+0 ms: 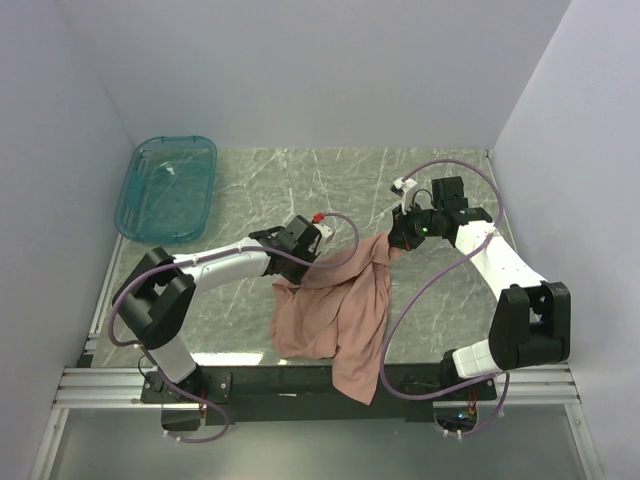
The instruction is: Fold and stack the t-shirts
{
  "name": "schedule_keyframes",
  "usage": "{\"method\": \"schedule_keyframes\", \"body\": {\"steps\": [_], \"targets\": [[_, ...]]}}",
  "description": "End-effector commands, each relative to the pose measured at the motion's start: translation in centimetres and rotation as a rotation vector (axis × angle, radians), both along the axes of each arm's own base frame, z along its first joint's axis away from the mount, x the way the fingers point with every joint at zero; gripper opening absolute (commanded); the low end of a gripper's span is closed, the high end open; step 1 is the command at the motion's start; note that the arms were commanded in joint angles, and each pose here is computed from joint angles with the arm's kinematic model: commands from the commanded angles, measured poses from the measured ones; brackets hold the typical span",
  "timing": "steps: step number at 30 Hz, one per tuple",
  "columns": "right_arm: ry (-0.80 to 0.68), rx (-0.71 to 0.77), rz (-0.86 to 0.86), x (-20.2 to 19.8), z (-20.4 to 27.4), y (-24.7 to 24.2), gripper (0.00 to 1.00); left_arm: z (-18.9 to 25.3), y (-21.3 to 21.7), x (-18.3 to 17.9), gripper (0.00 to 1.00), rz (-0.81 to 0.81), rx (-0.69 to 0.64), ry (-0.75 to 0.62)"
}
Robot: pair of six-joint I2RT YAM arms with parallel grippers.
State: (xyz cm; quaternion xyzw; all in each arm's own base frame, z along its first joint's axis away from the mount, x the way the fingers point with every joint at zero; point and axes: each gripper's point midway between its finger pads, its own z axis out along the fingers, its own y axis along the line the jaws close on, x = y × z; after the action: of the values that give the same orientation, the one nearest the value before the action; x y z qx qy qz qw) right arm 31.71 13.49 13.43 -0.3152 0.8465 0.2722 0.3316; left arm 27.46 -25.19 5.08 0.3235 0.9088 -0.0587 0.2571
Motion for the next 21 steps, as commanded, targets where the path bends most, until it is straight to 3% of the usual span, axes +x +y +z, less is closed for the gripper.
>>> {"method": "schedule_keyframes", "body": {"steps": [1,2,3,13,21], "targets": [[-0.027,0.014,0.0,0.3,1.1,0.0,0.0,2.7,-1.1,0.8,0.23,-0.01,-0.053,-0.063],[-0.027,0.014,-0.002,0.3,1.1,0.0,0.0,2.7,-1.0,0.6,0.06,-0.014,-0.056,-0.062],[-0.027,0.013,-0.003,0.3,1.1,-0.1,0.0,3.1,-1.1,0.7,0.01,-0.016,-0.069,-0.071],[-0.076,-0.017,-0.029,0.9,2.4,-1.1,0.0,5.9,-1.2,1.1,0.0,-0.007,-0.127,-0.137],[-0.239,-0.05,-0.075,2.9,9.7,-2.1,0.0,16.8,-1.1,4.4,0.0,0.043,-0.288,-0.394]]}}
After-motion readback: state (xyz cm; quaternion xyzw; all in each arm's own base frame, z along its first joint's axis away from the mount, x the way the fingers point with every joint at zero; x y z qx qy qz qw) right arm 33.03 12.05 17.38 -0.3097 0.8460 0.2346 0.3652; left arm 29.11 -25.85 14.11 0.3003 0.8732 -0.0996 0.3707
